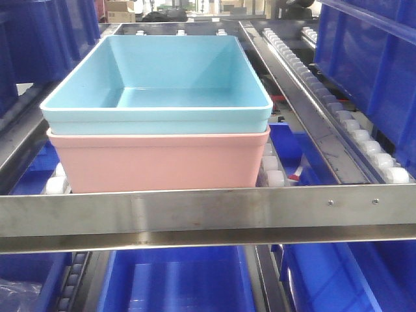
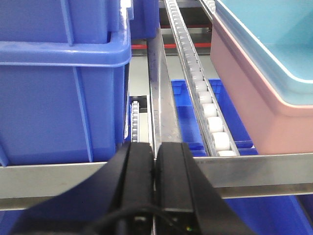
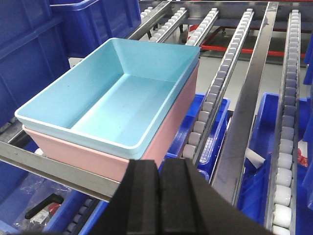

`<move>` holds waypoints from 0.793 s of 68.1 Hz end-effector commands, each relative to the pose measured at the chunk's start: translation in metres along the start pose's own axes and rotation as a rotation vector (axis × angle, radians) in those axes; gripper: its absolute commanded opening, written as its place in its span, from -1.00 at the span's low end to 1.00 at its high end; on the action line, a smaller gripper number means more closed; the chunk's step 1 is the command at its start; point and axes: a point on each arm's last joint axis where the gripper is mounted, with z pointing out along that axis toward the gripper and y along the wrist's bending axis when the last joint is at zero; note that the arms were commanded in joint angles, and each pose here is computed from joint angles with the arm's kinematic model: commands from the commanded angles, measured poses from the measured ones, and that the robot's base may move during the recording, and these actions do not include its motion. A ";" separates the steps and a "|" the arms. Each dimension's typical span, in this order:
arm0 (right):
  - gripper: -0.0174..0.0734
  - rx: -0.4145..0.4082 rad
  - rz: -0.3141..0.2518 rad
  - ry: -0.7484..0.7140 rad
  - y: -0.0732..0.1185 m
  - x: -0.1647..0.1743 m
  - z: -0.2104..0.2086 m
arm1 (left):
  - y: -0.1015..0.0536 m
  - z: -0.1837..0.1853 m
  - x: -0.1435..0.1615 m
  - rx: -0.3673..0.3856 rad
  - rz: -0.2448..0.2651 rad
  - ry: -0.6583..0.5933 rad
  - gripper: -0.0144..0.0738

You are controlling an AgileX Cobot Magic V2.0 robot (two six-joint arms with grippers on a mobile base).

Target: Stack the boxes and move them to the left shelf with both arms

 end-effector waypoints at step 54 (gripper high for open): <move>-0.51 0.000 -0.058 -0.068 0.000 -0.006 0.001 | 0.001 0.001 0.002 -0.016 -0.022 -0.058 -0.68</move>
